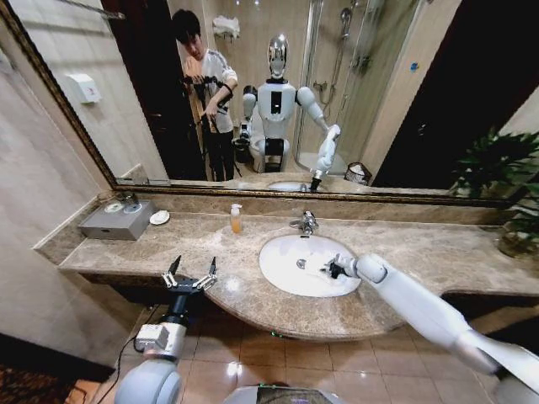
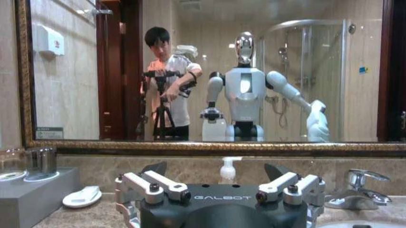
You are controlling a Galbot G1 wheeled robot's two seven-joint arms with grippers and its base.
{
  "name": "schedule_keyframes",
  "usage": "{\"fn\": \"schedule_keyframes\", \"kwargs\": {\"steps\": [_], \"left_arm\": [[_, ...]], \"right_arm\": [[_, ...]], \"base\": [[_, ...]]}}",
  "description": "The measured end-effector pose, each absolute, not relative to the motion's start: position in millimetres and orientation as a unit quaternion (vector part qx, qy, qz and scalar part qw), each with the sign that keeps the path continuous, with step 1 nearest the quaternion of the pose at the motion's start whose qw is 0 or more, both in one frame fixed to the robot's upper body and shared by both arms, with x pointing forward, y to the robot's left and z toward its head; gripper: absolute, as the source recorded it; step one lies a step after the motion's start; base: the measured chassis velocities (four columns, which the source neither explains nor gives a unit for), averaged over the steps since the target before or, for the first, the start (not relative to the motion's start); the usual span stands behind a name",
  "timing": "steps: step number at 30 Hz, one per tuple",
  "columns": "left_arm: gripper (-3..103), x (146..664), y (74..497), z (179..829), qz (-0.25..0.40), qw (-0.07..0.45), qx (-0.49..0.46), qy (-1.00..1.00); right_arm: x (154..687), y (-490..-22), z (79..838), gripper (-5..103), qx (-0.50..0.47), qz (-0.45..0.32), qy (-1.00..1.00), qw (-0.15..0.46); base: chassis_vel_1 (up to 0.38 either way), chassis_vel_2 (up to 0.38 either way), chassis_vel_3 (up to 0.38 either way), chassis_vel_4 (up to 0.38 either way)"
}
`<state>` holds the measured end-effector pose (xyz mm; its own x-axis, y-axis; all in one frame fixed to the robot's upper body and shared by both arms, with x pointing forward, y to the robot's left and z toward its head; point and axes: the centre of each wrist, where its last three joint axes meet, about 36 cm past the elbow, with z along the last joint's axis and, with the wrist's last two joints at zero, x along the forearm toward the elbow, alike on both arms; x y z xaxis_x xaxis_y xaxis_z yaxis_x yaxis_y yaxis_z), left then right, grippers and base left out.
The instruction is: Pick up the towel from the sink counter and wipe the mirror surface.
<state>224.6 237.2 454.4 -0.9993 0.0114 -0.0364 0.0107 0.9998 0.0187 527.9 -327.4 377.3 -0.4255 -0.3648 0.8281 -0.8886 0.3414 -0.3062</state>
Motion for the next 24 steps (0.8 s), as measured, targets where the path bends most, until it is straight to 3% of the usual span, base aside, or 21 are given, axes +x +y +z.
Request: {"fn": "schedule_keyframes", "kwargs": {"steps": [4,10,15,24], "left_arm": [[100,225,237,454,0.009,0.018,0.006,1.000],[100,225,237,454,0.009,0.018,0.006,1.000],[100,225,237,454,0.009,0.018,0.006,1.000],[100,225,237,454,0.009,0.018,0.006,1.000]], "right_arm": [[520,-322,383,9,0.430,0.385,-0.742,0.340],[575,-348,384,9,0.370,0.405,-0.766,0.335],[602,-341,401,9,0.354,0.410,-0.779,0.317],[561,-315,377,9,0.407,0.414,-0.746,0.326]], "base": [[0.000,0.000,0.000,0.000],[0.000,0.000,0.000,0.000],[0.000,0.000,0.000,0.000],[0.000,0.000,0.000,0.000]]}}
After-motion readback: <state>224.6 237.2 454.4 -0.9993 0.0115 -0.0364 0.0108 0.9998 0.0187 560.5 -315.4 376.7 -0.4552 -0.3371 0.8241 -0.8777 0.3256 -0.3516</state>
